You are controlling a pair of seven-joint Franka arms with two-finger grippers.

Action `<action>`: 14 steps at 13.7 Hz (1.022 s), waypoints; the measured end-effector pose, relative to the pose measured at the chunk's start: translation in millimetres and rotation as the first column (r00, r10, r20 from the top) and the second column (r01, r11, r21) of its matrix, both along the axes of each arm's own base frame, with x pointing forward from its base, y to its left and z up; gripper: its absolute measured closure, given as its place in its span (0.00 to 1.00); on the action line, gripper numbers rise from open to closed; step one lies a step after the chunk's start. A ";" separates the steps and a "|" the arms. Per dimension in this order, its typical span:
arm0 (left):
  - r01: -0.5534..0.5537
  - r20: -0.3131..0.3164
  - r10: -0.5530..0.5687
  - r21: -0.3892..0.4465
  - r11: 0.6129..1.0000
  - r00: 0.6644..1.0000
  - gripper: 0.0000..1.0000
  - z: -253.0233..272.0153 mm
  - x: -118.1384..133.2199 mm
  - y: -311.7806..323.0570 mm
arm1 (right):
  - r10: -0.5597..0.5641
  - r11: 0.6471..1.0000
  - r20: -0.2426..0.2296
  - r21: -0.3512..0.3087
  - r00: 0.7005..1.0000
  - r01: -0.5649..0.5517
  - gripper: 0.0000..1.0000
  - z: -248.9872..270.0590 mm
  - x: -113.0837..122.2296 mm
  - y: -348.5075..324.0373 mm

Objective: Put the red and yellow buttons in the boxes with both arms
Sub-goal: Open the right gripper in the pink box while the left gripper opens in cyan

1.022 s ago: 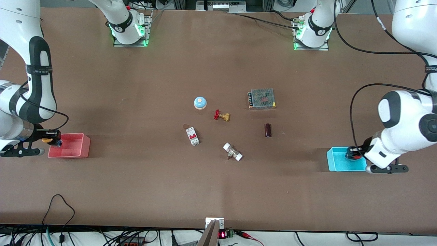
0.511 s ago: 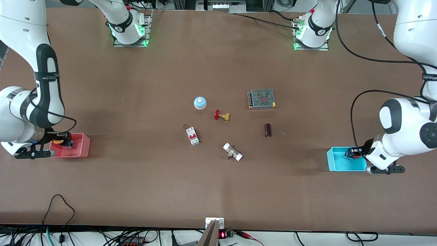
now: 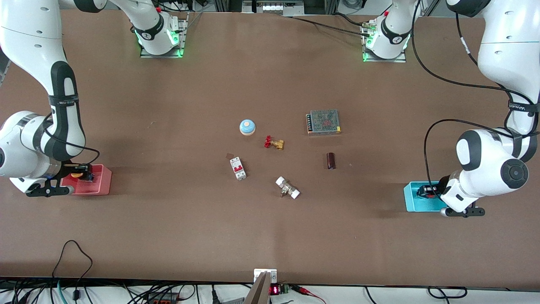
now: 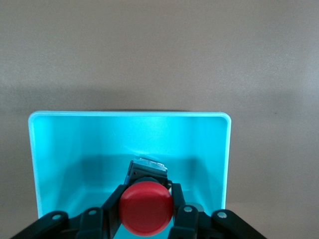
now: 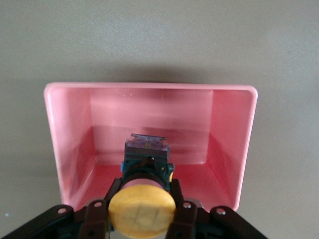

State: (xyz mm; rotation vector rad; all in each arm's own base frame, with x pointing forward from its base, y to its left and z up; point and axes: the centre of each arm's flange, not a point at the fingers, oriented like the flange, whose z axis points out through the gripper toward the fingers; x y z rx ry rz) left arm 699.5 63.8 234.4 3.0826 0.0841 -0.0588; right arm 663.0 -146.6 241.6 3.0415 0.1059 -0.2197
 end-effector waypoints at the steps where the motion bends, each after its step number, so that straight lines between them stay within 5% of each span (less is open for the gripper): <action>1: -0.001 0.005 0.001 0.000 1.000 1.000 0.45 1.5 1.0 0.4 | 0.005 1.000 0.007 -0.004 1.000 -0.005 0.59 -4.1 1.2 0.3; 5: -0.001 0.035 0.001 0.003 1.000 0.999 0.11 15.5 6.8 -0.3 | 0.023 1.000 0.024 -0.010 0.999 -0.023 0.59 -15.6 4.3 2.6; 12: 0.014 0.176 -0.018 0.023 1.000 0.984 0.07 120.6 15.8 -13.0 | 0.011 1.000 0.047 0.021 0.999 -0.012 0.56 -28.3 5.0 -1.7; 14: 0.024 0.185 -0.029 0.031 0.999 0.982 0.04 158.3 9.4 -21.5 | 0.012 1.000 0.052 0.020 0.999 -0.013 0.39 -27.8 5.6 -2.3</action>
